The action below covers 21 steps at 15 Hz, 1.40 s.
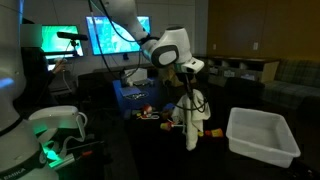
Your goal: Use the towel to sweep the things on the table to the left and then put the towel in the white bin
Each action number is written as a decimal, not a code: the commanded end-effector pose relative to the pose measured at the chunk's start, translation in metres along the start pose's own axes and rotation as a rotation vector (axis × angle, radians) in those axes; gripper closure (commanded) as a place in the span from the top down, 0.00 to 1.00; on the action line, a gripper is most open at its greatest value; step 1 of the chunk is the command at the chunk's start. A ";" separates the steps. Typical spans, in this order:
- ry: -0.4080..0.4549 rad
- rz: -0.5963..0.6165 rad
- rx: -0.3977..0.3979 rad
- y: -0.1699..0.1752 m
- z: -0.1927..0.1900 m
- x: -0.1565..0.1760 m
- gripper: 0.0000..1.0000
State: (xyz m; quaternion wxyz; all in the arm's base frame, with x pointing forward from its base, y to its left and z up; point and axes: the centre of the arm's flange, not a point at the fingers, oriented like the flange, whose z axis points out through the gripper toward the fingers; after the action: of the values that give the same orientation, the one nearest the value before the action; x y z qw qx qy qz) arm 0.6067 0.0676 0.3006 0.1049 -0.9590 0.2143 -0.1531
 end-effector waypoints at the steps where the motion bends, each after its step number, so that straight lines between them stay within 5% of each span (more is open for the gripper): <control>1: 0.060 0.018 -0.077 0.017 0.021 0.020 0.09; 12: 0.058 0.046 -0.274 -0.014 0.177 0.037 0.09; 21: 0.164 0.148 -0.416 0.019 0.219 0.092 0.09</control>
State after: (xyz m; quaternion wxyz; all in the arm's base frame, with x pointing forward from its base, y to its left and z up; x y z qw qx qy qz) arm 0.7183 0.0484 0.1205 -0.0716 -0.9372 0.3025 -0.1582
